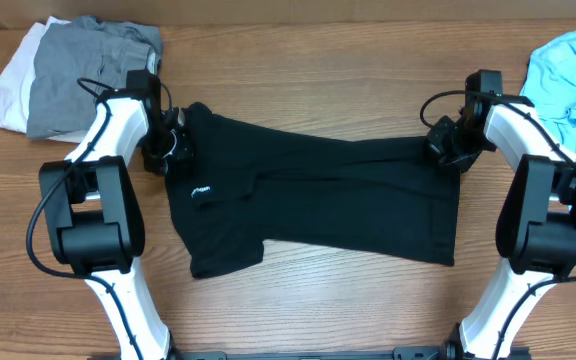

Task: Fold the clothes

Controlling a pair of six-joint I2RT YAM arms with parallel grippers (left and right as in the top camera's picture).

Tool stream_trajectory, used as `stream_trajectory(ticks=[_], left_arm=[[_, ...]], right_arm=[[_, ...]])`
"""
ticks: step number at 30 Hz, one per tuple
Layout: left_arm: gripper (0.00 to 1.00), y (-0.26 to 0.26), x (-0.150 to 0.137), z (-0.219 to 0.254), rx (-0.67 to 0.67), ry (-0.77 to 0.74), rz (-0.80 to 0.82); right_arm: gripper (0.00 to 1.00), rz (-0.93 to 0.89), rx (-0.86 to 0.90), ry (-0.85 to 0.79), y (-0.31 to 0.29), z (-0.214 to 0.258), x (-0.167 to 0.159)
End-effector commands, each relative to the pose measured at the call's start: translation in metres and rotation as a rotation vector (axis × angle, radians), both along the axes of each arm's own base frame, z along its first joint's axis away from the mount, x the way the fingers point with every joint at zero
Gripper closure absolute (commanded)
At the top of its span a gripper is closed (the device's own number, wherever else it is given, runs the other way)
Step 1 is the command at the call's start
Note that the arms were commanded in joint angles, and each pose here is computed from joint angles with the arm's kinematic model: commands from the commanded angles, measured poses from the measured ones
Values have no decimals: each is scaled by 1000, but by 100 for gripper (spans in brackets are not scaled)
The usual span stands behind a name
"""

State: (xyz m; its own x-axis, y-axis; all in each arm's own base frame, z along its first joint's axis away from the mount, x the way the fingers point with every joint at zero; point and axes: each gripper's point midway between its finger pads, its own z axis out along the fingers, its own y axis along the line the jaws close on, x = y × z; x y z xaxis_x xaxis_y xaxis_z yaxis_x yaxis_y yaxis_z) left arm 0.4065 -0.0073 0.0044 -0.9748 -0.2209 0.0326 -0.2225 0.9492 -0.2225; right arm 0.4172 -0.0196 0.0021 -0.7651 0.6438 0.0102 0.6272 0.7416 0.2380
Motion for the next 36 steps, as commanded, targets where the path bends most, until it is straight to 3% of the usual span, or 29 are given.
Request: stream_trajectory(ticks=[1,10,12,14,15,16,17,19,26,30,34,36], left_arm=[[87,12,12,2,77,-5,-26],[91,-14,49,101,65,-122,-79],[73,-17,53,126,66,-153,-84],[43,-18,56,151,69,-186,-86],[28,-17,56,164,79,-200,-84],[0,-14,55,175,93,-208,-66],[0,-13,53,185,99,-216,-55],[0,-9,49,201,108,-225,-38],[0,-11,26,255,99,-292,-12],[0,-27,3,294,30,-373,-30],[0,-21,-44,308,81,-369,-31],[0,-15,-91,304,112,-326,-6]], right_arm=[[96,-19,-72,-3,-24,0,13],[96,-21,-96,-129,-31,135,50],[89,-23,-104,-180,-31,176,49],[76,-25,-109,-220,-30,208,43],[47,-25,-114,-237,-30,222,40],[16,-23,-120,-258,-29,238,34],[4,-13,-125,-277,-28,252,29],[0,-6,-128,-290,-27,268,19],[1,2,-126,-288,-19,305,-24],[1,112,-79,-394,0,337,-42],[0,160,-45,-481,15,365,-71],[0,160,-49,-492,19,370,-100]])
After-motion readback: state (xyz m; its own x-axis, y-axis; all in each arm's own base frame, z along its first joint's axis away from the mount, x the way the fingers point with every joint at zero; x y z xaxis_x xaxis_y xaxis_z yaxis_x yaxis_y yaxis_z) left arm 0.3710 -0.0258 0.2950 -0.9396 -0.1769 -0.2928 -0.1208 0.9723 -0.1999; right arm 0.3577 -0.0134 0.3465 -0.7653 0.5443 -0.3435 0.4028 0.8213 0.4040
